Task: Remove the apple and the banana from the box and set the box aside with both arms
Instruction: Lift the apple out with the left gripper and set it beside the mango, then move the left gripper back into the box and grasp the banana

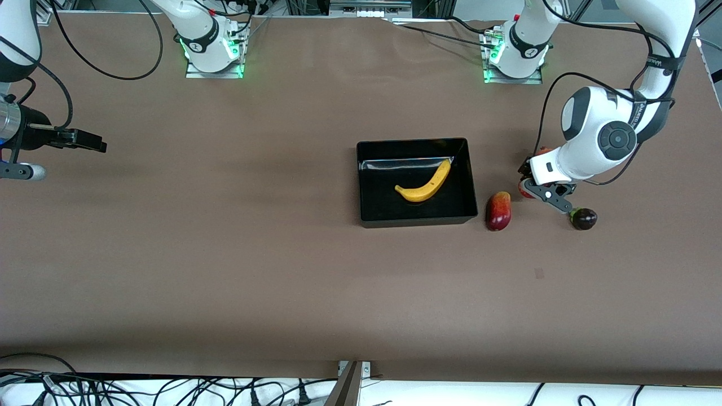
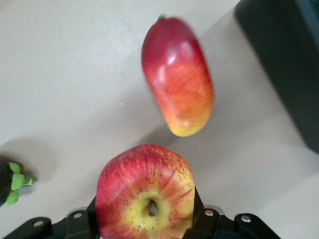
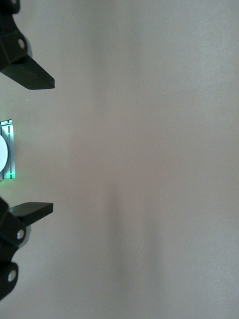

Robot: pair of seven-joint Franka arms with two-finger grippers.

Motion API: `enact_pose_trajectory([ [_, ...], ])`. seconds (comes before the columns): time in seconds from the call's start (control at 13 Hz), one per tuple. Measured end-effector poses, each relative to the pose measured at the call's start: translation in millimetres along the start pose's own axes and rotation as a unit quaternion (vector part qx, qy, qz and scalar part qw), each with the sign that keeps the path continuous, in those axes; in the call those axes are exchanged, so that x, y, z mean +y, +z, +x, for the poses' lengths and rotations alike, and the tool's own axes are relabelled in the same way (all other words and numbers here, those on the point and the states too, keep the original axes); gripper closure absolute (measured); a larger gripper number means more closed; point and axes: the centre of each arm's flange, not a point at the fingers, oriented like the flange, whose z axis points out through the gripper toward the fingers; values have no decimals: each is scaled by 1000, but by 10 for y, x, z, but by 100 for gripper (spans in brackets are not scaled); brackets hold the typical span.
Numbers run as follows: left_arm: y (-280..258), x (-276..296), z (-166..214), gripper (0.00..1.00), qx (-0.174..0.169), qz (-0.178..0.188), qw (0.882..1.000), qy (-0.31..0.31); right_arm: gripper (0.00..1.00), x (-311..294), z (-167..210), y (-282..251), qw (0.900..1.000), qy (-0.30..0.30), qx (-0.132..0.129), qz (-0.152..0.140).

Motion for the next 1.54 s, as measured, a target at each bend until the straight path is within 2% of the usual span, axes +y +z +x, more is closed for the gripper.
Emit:
enact_pose_trajectory([
  [0.38, 444, -105, -23, 35, -5, -6, 1000, -3, 0, -46, 2, -25, 1000, -4, 3, -1],
  [0.77, 600, -105, -7, 35, -11, -14, 1000, -3, 0, -49, 2, -25, 1000, -4, 3, -1],
  [0.92, 556, -122, 20, 18, -6, -11, 1000, -3, 0, -67, 1, -24, 1000, -6, 2, -1],
  [1.08, 422, -141, 55, 1, 0, -6, 1000, -3, 0, -69, 1, -23, 1000, -6, 2, -2],
  [1.31, -123, -45, 95, 0, -22, -7, 1000, 3, 0, -59, 5, -9, 1000, -6, 1, -3],
  [1.54, -745, 456, 249, 0, -1, -22, 1000, 8, 0, -55, 13, 11, 1000, -5, -2, -3],
])
